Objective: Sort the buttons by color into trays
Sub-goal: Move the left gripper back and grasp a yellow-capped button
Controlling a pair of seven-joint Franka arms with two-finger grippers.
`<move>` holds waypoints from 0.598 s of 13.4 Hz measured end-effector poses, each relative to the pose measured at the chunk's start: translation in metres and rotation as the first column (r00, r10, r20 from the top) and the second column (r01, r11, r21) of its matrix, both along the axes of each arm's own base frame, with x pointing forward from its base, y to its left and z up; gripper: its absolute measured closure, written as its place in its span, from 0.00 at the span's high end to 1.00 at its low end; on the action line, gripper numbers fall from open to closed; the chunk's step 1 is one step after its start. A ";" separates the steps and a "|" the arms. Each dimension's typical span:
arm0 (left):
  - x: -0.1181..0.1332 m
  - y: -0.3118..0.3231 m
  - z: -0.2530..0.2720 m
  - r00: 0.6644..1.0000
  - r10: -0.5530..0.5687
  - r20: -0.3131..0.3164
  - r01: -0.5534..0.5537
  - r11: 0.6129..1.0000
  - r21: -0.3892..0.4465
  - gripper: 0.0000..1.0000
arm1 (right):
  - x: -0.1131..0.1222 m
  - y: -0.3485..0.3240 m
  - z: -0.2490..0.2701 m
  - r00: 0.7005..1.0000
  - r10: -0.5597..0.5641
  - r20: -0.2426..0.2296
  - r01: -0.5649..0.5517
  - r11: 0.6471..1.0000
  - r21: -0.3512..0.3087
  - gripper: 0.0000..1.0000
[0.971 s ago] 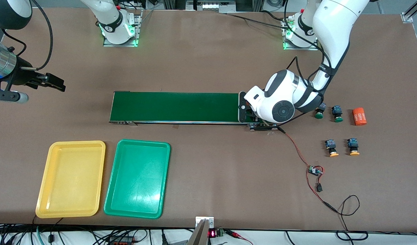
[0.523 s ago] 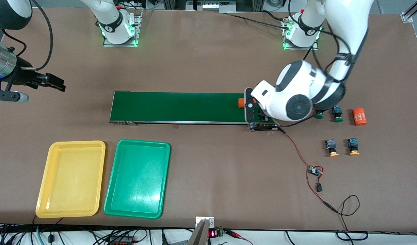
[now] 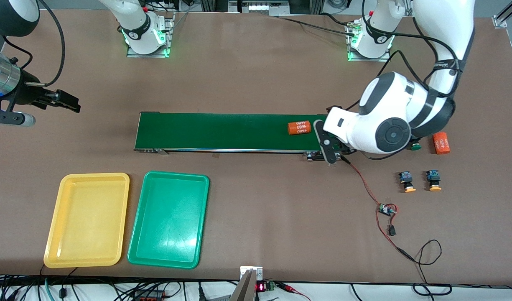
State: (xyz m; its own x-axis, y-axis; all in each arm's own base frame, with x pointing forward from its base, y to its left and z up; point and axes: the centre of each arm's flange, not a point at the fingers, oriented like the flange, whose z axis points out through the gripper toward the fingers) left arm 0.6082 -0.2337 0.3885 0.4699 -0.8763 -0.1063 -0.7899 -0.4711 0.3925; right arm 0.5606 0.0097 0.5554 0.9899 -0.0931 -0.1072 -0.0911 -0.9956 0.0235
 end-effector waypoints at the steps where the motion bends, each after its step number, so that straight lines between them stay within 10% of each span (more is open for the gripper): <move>1: 0.009 0.019 0.004 0.998 0.067 0.011 -0.067 0.997 0.026 1.00 | 0.000 0.000 0.000 1.000 0.000 0.000 0.000 1.000 0.000 1.00; 5: 0.057 0.145 0.050 0.928 0.336 0.160 -0.359 0.921 0.150 1.00 | 0.000 0.000 0.000 1.000 0.000 -0.001 0.000 1.000 0.000 1.00; 8: 0.071 0.210 0.036 0.797 0.558 0.230 -0.603 0.759 0.246 1.00 | 0.000 0.000 0.000 1.000 -0.001 -0.001 0.001 1.000 0.000 1.00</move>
